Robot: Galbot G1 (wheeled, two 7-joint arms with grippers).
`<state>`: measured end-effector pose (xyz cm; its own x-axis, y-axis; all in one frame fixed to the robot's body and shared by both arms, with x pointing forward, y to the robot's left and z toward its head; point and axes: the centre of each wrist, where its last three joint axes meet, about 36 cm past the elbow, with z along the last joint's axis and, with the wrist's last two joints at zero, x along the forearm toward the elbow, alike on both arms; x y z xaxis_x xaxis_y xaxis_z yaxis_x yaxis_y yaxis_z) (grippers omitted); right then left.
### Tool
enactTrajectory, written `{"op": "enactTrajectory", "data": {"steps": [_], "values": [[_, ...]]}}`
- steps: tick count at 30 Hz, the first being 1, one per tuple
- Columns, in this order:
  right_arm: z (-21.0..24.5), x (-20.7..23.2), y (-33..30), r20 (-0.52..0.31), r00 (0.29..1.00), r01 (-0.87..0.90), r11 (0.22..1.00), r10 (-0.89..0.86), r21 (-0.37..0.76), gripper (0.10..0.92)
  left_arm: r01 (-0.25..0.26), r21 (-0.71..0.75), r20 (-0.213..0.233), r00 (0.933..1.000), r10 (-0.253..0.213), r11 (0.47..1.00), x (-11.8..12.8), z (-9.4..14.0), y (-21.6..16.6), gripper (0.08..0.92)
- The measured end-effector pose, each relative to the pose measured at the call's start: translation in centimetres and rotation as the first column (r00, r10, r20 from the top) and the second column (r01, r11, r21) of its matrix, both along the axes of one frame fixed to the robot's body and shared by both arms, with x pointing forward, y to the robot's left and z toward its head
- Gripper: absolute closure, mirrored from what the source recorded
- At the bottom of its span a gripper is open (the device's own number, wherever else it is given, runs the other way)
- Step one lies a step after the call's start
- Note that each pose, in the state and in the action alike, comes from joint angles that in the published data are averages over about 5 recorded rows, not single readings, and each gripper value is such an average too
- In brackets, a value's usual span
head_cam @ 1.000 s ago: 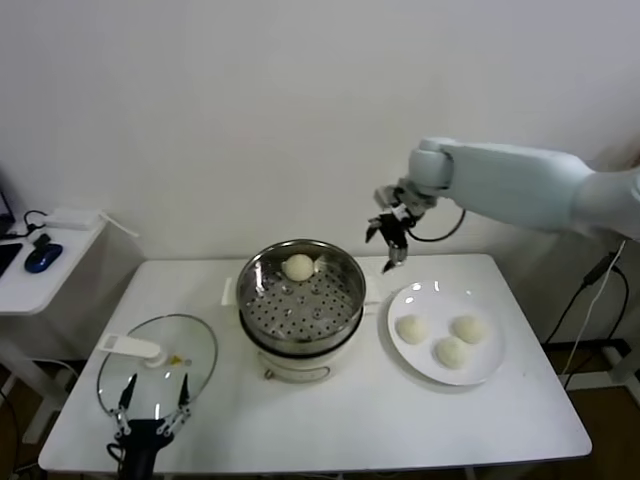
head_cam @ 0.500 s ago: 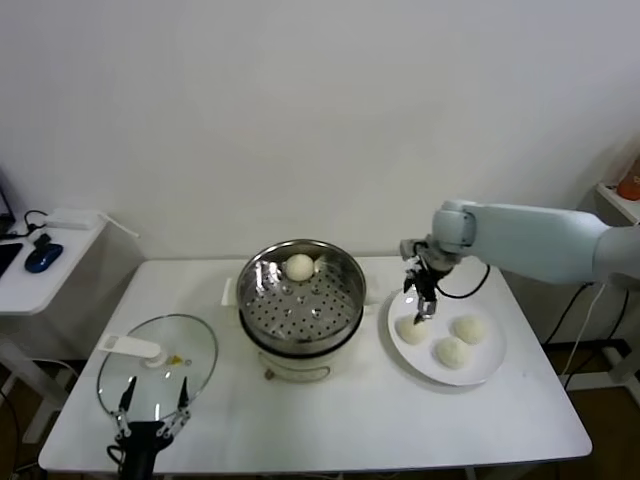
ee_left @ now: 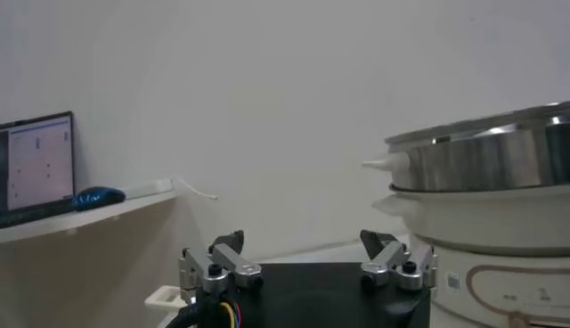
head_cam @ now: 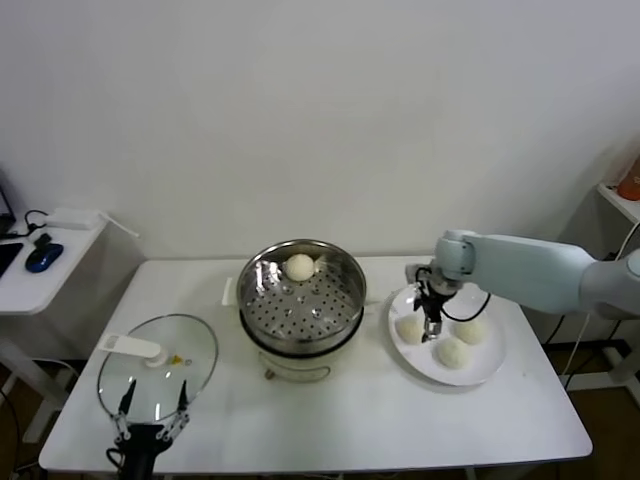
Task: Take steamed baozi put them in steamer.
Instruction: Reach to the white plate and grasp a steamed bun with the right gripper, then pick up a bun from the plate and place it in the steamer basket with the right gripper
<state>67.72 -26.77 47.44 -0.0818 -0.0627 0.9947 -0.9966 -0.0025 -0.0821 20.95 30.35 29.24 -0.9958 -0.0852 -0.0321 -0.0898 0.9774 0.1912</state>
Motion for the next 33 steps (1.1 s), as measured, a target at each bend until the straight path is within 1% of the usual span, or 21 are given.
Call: {"op": "enactTrajectory", "data": {"steps": [7,10,16,19,24,29,33], "values": [[-0.9,0.3,0.2,0.018,1.000,0.008,1.000,-0.008,-0.001,0.205,-0.002,0.002,0.001,1.0000,0.002,1.000,0.0,-0.1,0.1,0.177],[-1.0,0.4,0.3,0.024,1.000,0.008,1.000,-0.008,-0.003,0.238,-0.002,0.002,0.001,1.0000,0.002,1.000,0.0,-0.1,0.1,0.177],[-1.1,0.6,0.3,0.036,0.999,0.013,1.000,-0.013,-0.006,0.358,-0.003,0.002,0.003,1.0000,0.003,1.000,0.0,-0.2,0.1,0.177],[-1.1,0.6,0.2,0.036,0.999,0.016,1.000,-0.016,-0.002,0.375,-0.002,0.003,0.004,1.0000,0.002,1.000,0.0,-0.2,0.1,0.177],[-0.7,0.5,-0.1,0.034,0.999,0.020,1.000,-0.020,0.008,0.377,-0.003,0.004,0.001,1.0000,0.003,1.000,-0.1,-0.3,0.2,0.177],[1.2,0.4,-0.3,0.037,0.999,0.012,1.000,-0.012,0.012,0.376,-0.004,0.007,-0.002,1.0000,0.004,1.000,-0.2,-0.3,0.2,0.177],[4.9,0.3,-0.4,0.044,0.999,-0.005,1.000,0.004,0.018,0.376,-0.004,0.010,-0.003,1.0000,0.004,1.000,-0.3,-0.3,0.3,0.177]]}}
